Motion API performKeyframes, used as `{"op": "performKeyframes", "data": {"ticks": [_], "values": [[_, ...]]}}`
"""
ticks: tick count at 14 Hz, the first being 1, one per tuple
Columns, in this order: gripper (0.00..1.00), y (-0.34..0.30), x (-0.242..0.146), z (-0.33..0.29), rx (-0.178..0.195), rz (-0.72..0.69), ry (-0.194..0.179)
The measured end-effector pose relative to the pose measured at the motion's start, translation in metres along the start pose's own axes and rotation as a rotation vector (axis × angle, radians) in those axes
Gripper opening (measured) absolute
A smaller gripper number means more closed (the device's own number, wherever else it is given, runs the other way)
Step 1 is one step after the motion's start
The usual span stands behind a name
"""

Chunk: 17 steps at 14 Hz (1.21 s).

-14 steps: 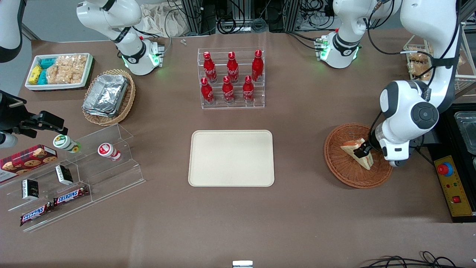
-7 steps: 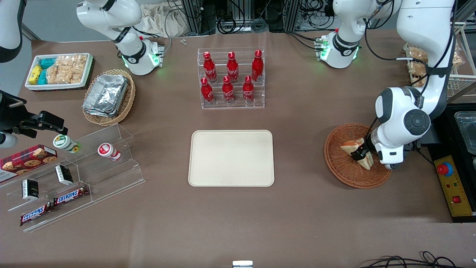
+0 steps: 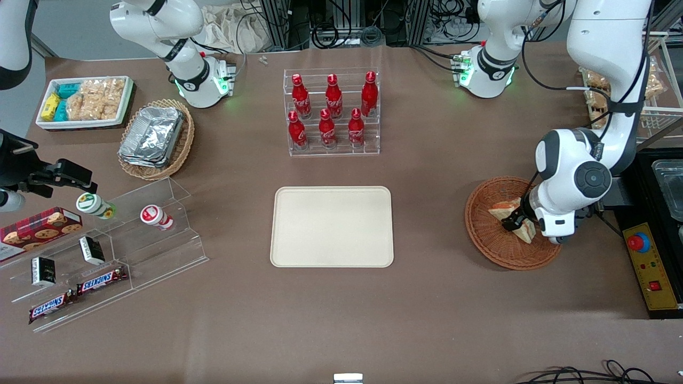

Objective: Place sandwich from basket to tray
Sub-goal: 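Lower the open left gripper onto the wrapped sandwich and close it, then lift the sandwich out of the basket with the left gripper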

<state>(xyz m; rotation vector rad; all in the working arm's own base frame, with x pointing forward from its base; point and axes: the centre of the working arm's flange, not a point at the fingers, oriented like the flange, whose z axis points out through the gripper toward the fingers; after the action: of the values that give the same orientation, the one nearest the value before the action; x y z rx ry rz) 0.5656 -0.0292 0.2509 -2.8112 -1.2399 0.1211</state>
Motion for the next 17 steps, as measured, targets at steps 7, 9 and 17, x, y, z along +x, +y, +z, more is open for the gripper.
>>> {"op": "performKeyframes", "data": {"ticks": [7,9,17], "values": [[0.35,-0.007,0.010,0.007,0.007,-0.024,0.003],[0.22,-0.007,0.010,0.007,0.006,-0.024,0.003],[0.16,-0.006,0.012,-0.053,-0.005,0.006,0.014]]}}
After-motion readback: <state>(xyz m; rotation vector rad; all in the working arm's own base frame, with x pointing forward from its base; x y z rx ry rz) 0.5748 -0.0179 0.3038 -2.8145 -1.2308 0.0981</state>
